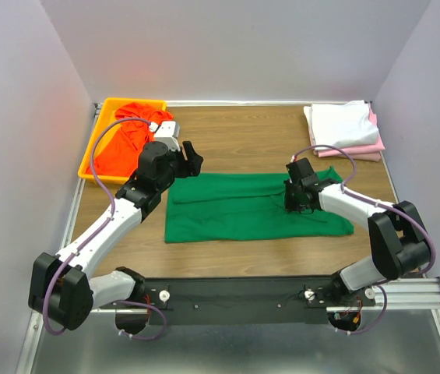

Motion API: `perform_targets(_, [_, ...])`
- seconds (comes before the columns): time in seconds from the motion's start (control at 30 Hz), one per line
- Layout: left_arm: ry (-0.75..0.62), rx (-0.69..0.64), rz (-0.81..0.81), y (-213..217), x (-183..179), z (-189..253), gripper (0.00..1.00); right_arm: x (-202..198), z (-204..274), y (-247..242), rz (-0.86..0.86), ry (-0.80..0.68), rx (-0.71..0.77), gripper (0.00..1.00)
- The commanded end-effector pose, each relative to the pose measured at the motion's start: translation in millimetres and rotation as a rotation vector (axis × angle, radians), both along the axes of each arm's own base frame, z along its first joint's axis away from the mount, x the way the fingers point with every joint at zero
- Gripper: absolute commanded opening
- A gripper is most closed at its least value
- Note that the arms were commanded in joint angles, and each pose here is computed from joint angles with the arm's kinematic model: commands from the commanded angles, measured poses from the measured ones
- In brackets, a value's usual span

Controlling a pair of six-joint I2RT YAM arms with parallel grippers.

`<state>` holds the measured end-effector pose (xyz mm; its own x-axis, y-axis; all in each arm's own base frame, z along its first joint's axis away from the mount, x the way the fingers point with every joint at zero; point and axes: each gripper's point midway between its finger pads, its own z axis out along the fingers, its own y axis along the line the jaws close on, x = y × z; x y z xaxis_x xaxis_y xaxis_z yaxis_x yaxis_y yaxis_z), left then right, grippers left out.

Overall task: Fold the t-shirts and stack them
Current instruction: Fold the tshirt

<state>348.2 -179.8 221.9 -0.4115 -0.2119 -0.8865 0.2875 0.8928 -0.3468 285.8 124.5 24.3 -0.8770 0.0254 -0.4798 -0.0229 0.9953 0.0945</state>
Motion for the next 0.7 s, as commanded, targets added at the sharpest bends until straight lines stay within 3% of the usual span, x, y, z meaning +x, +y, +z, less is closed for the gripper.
perform_targets(0.0, [0.002,0.029,0.021,4.9,1.5,-4.7,0.71,-1.6,7.9,7.4,0.033,-0.003,0.028,0.00])
perform_targets(0.23, [0.003,0.030,0.024,4.8,2.1,-5.1,0.71,1.5,32.3,23.3,0.056,-0.046,0.122,0.00])
perform_targets(0.67, [0.031,0.047,0.028,5.9,1.8,-13.2,0.71,-18.3,39.8,43.5,0.124,0.002,0.248,0.00])
